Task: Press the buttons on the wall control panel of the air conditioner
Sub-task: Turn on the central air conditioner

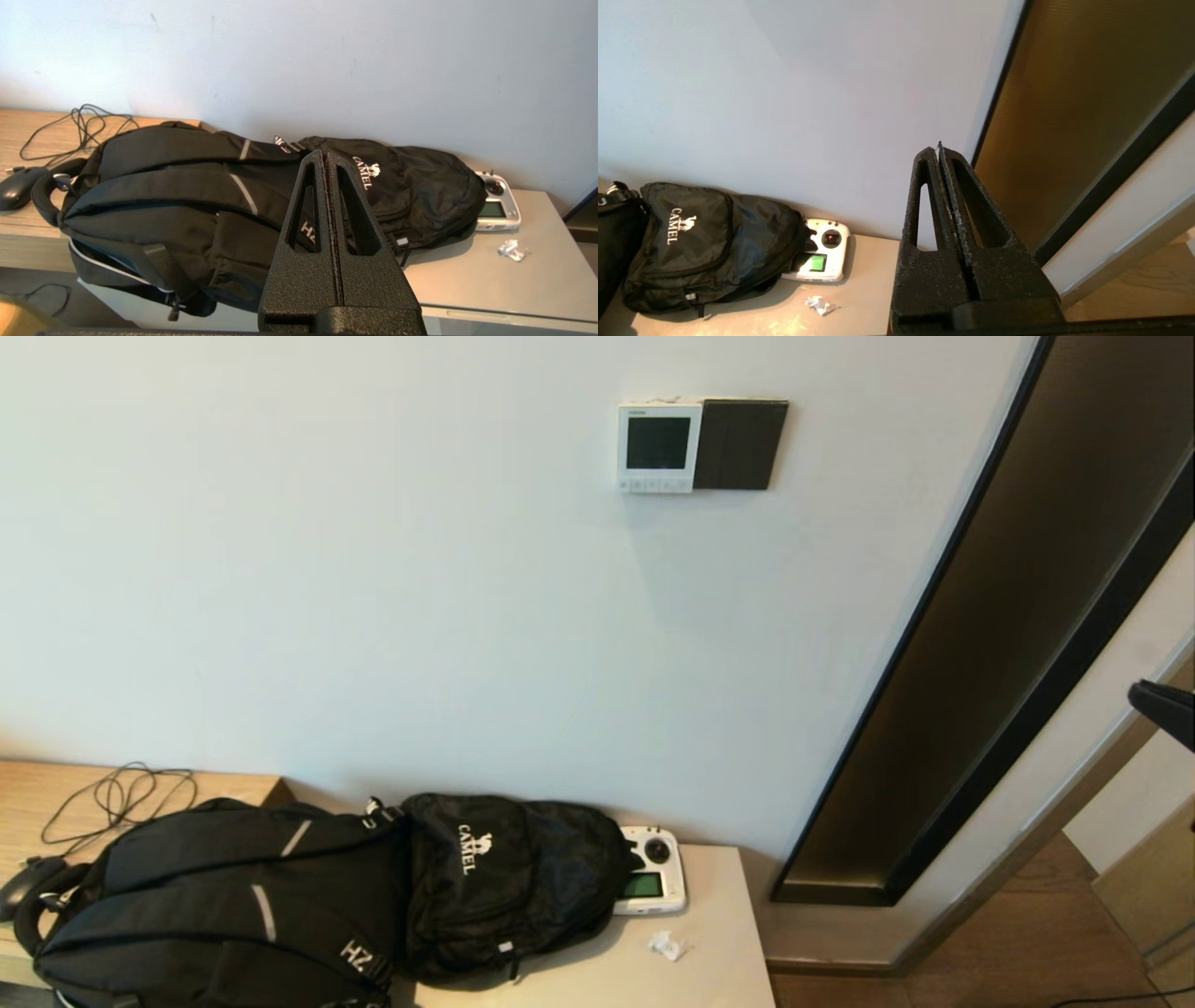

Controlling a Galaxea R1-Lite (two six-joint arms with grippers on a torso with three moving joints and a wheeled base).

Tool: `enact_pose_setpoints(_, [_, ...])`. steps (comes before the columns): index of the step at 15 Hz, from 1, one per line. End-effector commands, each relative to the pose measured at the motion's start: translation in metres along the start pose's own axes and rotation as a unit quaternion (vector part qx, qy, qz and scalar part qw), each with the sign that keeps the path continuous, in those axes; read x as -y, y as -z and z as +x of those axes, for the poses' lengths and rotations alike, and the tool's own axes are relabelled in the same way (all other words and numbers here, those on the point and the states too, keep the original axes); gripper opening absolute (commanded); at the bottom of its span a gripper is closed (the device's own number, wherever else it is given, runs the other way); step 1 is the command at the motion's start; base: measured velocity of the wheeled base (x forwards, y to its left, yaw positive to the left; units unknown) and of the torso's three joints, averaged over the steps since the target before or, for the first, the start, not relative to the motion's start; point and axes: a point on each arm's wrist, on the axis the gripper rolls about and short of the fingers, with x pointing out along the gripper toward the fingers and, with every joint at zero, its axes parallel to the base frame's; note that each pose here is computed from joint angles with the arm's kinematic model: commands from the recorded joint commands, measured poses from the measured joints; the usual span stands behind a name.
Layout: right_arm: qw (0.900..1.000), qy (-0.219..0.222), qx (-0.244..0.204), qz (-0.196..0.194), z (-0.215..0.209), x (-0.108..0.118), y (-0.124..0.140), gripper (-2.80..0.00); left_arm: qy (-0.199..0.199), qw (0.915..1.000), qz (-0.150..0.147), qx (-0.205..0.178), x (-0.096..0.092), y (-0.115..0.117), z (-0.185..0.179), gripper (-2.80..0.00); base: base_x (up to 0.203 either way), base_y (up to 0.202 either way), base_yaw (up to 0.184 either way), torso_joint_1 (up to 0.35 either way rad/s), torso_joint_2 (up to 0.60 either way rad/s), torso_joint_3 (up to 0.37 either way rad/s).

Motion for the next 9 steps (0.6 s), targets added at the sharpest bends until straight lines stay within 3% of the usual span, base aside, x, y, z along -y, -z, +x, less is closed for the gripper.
enact_pose_setpoints(1, [1.000, -0.014, -0.025, 0.000, 0.025, -0.007, 0.000, -2.80, 0.000, 1.0000, 0.000, 0.000, 0.000, 0.000, 0.000, -2.80, 0.000, 0.000, 0.000, 0.000, 0.00, 0.000])
enact_pose_setpoints(9, [1.000, 0.001, -0.007, -0.002, 0.091, -0.057, -0.023, -2.80, 0.000, 1.0000, 0.000, 0.000, 0.000, 0.000, 0.000, -2.80, 0.000, 0.000, 0.000, 0.000, 0.00, 0.000])
